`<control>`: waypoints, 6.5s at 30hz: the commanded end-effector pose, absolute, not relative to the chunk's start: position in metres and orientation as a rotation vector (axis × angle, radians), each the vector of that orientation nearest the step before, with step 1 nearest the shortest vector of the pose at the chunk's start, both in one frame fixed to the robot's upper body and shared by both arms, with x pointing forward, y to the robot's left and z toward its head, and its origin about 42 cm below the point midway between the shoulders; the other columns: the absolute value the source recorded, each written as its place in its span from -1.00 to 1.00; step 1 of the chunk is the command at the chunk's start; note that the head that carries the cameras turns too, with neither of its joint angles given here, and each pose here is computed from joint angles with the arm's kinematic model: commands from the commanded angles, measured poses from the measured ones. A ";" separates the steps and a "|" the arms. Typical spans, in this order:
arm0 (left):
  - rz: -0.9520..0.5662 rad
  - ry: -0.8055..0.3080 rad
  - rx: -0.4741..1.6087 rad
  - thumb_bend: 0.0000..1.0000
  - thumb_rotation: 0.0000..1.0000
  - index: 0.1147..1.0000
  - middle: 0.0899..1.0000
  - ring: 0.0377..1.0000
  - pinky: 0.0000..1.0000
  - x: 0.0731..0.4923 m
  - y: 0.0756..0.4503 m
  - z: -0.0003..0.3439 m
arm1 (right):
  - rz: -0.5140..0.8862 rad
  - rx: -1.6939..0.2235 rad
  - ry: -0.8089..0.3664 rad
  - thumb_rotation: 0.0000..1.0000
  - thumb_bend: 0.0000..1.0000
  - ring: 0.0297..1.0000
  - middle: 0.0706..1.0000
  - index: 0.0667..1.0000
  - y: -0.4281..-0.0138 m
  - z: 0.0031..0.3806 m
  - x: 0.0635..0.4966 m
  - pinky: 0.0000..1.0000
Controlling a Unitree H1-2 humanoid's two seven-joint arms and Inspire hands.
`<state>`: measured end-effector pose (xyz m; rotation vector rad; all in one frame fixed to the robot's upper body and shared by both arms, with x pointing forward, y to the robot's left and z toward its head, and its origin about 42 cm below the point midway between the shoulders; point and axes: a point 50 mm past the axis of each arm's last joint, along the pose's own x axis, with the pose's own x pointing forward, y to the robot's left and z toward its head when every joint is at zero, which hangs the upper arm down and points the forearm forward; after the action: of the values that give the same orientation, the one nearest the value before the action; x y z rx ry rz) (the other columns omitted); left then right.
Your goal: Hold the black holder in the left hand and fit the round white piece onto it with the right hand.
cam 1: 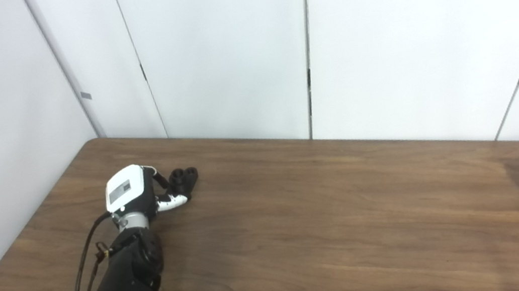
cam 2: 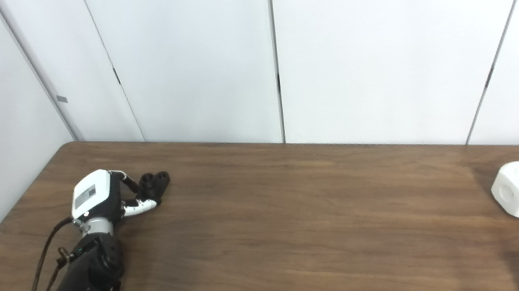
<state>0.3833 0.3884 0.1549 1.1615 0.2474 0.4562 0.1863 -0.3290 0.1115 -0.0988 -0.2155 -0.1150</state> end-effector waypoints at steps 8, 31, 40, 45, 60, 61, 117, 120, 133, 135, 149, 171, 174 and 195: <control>0.477 0.142 1.144 0.04 -0.90 -0.16 0.50 0.74 0.75 0.387 0.392 0.179 | -0.131 -0.044 -0.128 -0.35 -0.40 1.00 0.92 0.86 -0.320 0.090 0.177 1.00; 0.135 0.082 1.048 0.04 -0.90 -0.16 0.57 0.80 0.67 0.344 0.309 0.190 | -0.141 -0.053 -0.123 -0.25 -0.28 0.95 0.88 0.82 -0.313 0.093 0.181 0.98; -0.115 0.043 0.964 0.03 -0.91 -0.16 0.57 0.78 0.60 0.314 0.270 0.179 | -0.145 -0.093 -0.117 -0.11 -0.14 0.91 0.84 0.80 -0.306 0.095 0.187 0.96; -0.233 0.029 0.937 0.04 -0.91 -0.16 0.60 0.79 0.60 0.292 0.244 0.169 | -0.138 -0.103 -0.124 -0.10 -0.13 0.93 0.84 0.81 -0.305 0.098 0.189 1.00; -0.530 0.001 0.859 0.03 -0.91 -0.16 0.68 0.83 0.65 0.236 0.193 0.134 | -0.125 -0.111 -0.122 -0.13 -0.09 0.90 0.82 0.79 -0.294 0.111 0.187 0.94; -0.549 0.003 0.858 0.03 -0.91 -0.16 0.69 0.83 0.65 0.232 0.191 0.132 | -0.128 -0.122 -0.120 -0.12 -0.07 0.90 0.82 0.80 -0.293 0.112 0.186 0.96; -0.427 -0.100 1.141 0.04 -0.91 -0.16 0.53 0.70 0.66 0.217 0.233 0.103 | -0.325 -0.433 -0.063 -0.14 0.56 0.75 0.72 0.64 -0.296 0.182 0.236 0.71; -0.426 -0.102 1.142 0.04 -0.91 -0.16 0.52 0.69 0.66 0.217 0.237 0.103 | -0.339 -0.480 -0.070 -0.21 0.58 0.75 0.72 0.62 -0.298 0.192 0.252 0.75; -0.436 -0.081 1.135 0.04 -0.91 -0.16 0.52 0.70 0.67 0.216 0.245 0.105 | -0.400 -0.651 -0.121 -0.14 0.68 0.86 0.82 0.62 -0.307 0.221 0.304 0.88; -0.439 -0.079 1.139 0.04 -0.91 -0.16 0.52 0.70 0.67 0.216 0.246 0.105 | -0.406 -0.657 -0.123 -0.14 0.69 0.86 0.82 0.63 -0.310 0.226 0.312 0.87; -0.429 -0.065 1.136 0.04 -0.91 -0.16 0.53 0.71 0.70 0.217 0.253 0.103 | -0.442 -0.662 -0.140 -0.20 0.66 0.92 0.97 0.67 -0.321 0.242 0.354 0.83; -0.433 -0.073 1.127 0.04 -0.91 -0.16 0.52 0.71 0.71 0.216 0.257 0.100 | -0.569 -0.773 0.024 -0.33 0.83 0.96 0.95 0.59 -0.335 0.231 0.406 0.70; -0.433 -0.064 1.130 0.04 -0.91 -0.16 0.53 0.71 0.71 0.217 0.257 0.101 | -0.559 -0.775 0.041 -0.35 0.83 0.94 0.93 0.59 -0.337 0.228 0.408 0.70; -0.414 -0.070 1.124 0.04 -0.91 -0.16 0.52 0.71 0.69 0.217 0.257 0.106 | -0.530 -0.782 0.117 -0.33 0.85 0.93 0.90 0.57 -0.341 0.204 0.410 0.67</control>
<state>0.2281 0.2383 0.1256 1.0731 -0.2253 -0.3874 0.4030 -0.3341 0.1829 -0.7657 0.1813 -0.4918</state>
